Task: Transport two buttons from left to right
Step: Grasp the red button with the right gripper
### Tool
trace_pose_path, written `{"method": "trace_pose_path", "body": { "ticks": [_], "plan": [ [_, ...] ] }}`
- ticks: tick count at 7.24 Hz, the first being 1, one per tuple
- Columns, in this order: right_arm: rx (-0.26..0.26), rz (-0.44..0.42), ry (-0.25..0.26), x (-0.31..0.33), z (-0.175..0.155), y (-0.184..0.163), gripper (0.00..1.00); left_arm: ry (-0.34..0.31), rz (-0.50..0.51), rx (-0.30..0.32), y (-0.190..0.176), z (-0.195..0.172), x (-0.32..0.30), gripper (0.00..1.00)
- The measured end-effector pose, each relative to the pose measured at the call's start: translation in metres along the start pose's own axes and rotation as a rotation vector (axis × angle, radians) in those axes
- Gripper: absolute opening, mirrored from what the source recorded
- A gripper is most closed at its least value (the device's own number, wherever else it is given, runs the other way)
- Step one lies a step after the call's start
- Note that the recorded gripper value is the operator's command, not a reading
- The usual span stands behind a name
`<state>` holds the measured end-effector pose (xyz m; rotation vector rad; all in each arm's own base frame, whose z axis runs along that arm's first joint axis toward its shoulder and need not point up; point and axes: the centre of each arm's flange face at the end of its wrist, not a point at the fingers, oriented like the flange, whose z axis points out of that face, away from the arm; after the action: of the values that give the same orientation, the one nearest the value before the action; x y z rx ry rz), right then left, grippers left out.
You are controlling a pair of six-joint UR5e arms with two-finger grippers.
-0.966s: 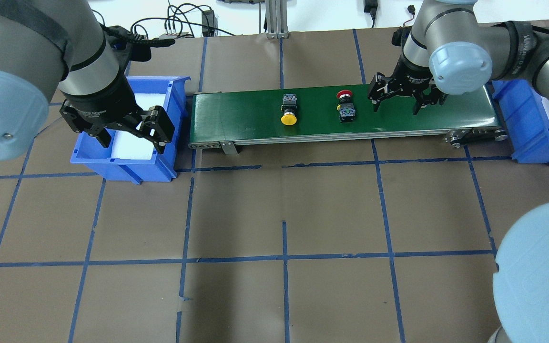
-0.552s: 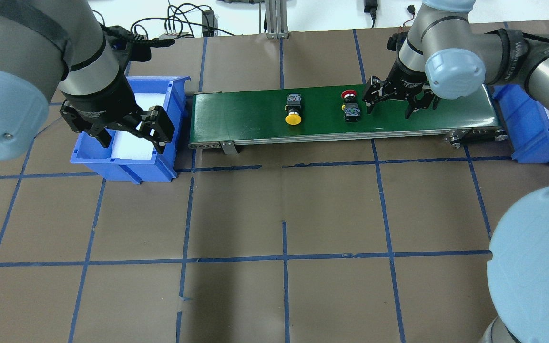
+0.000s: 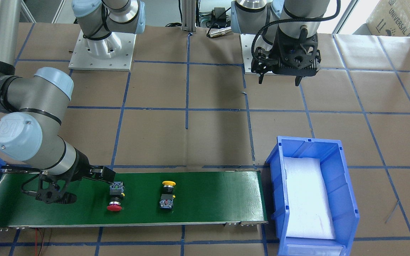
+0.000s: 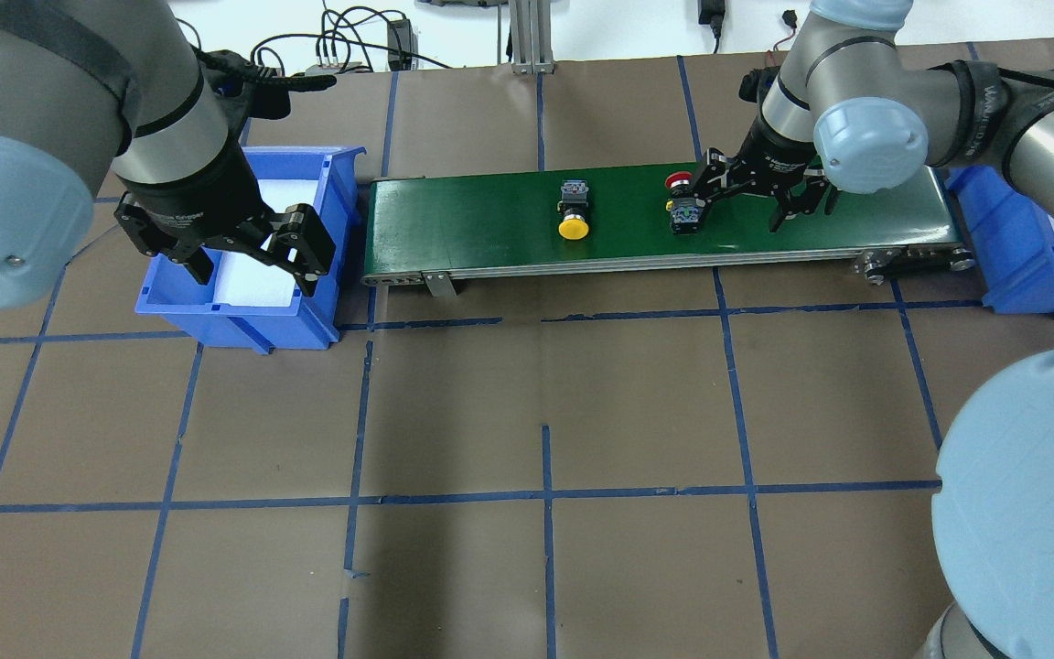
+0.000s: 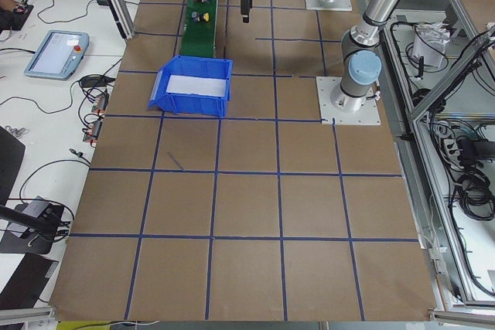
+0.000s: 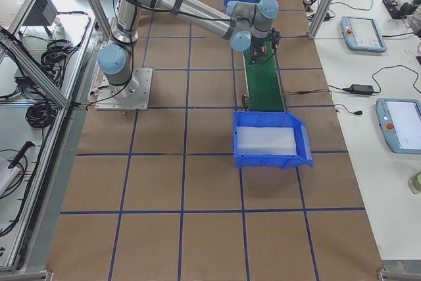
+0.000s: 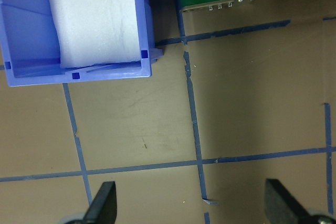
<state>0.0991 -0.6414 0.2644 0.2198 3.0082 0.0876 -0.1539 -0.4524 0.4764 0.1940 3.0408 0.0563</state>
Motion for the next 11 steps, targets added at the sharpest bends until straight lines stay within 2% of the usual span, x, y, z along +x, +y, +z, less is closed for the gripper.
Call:
{"method": "trace_pose_path", "body": {
  "ticks": [7, 8, 10, 11],
  "plan": [
    [-0.016, 0.000, -0.003, -0.008, 0.009, 0.000, 1.00, -0.001, 0.000, -0.002, 0.000, 0.000, -0.001, 1.00],
    [-0.017, 0.001, -0.002, -0.012, 0.011, 0.001, 0.90, -0.001, 0.000, -0.002, 0.000, 0.000, -0.001, 1.00],
    [-0.017, 0.002, 0.000, -0.014, 0.013, 0.000, 0.63, -0.001, 0.000, -0.002, 0.000, 0.000, -0.001, 1.00],
    [-0.020, -0.001, 0.002, -0.014, 0.015, -0.002, 0.63, -0.001, 0.000, -0.002, 0.000, 0.000, -0.001, 1.00]
  ]
}}
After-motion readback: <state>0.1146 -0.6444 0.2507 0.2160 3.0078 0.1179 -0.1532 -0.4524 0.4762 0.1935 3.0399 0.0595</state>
